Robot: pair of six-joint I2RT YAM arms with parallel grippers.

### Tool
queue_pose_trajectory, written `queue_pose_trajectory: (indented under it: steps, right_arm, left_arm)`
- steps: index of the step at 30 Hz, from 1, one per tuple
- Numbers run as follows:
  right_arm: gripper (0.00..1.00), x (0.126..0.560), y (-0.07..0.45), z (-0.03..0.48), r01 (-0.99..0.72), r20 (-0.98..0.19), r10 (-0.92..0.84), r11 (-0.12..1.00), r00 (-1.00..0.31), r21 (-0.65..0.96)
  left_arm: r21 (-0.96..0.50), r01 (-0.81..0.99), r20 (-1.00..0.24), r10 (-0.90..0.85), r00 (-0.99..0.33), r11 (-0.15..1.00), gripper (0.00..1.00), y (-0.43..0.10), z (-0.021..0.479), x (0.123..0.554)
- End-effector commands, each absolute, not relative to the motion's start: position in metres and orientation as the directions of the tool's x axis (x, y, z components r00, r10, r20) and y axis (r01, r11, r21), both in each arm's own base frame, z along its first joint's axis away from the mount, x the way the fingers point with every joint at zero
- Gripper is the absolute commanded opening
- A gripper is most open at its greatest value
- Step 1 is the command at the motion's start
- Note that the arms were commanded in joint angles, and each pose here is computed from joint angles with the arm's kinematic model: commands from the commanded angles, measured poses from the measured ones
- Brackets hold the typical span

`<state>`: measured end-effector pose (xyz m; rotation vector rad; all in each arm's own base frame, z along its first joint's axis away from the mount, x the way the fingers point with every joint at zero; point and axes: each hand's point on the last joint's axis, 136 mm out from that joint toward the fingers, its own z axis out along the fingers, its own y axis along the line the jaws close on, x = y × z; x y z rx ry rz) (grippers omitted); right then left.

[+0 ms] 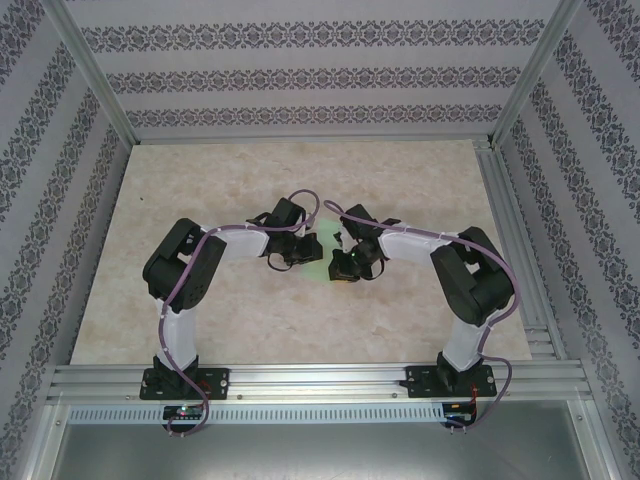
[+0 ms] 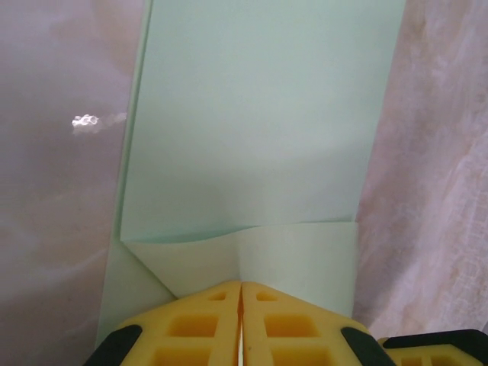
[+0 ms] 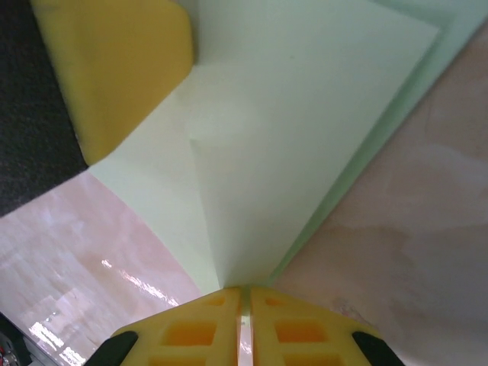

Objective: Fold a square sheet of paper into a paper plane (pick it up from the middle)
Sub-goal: Fold the triangle a second time at the center of the table.

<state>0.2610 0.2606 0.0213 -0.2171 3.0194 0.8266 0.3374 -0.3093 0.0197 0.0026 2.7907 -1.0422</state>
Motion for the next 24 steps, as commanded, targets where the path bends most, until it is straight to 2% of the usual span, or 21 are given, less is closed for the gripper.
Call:
queue_pose_trajectory:
  steps: [1, 8, 12, 24]
  right_arm:
    - [0.13, 0.276, 0.272, 0.034, -0.17, -0.111, -0.131, 0.834, -0.985, 0.524]
    - [0.18, 0.259, 0.244, 0.042, -0.164, -0.117, -0.123, 0.869, -0.985, 0.466]
    - [0.2, 0.264, 0.246, 0.05, -0.177, -0.145, -0.122, 0.86, -0.982, 0.479]
    - [0.14, 0.295, 0.29, 0.042, -0.212, -0.17, -0.14, 0.806, -0.975, 0.553]
  left_arm:
    - [-0.615, 0.018, -0.124, -0.074, -0.99, 0.788, 0.1, -0.3, 0.003, 0.335]
    - [-0.616, 0.026, -0.133, -0.071, -0.989, 0.787, 0.1, -0.301, 0.006, 0.337]
    - [-0.615, 0.027, -0.131, -0.069, -0.989, 0.788, 0.1, -0.301, 0.007, 0.337]
    - [-0.616, 0.019, -0.127, -0.076, -0.989, 0.788, 0.1, -0.3, 0.005, 0.336]
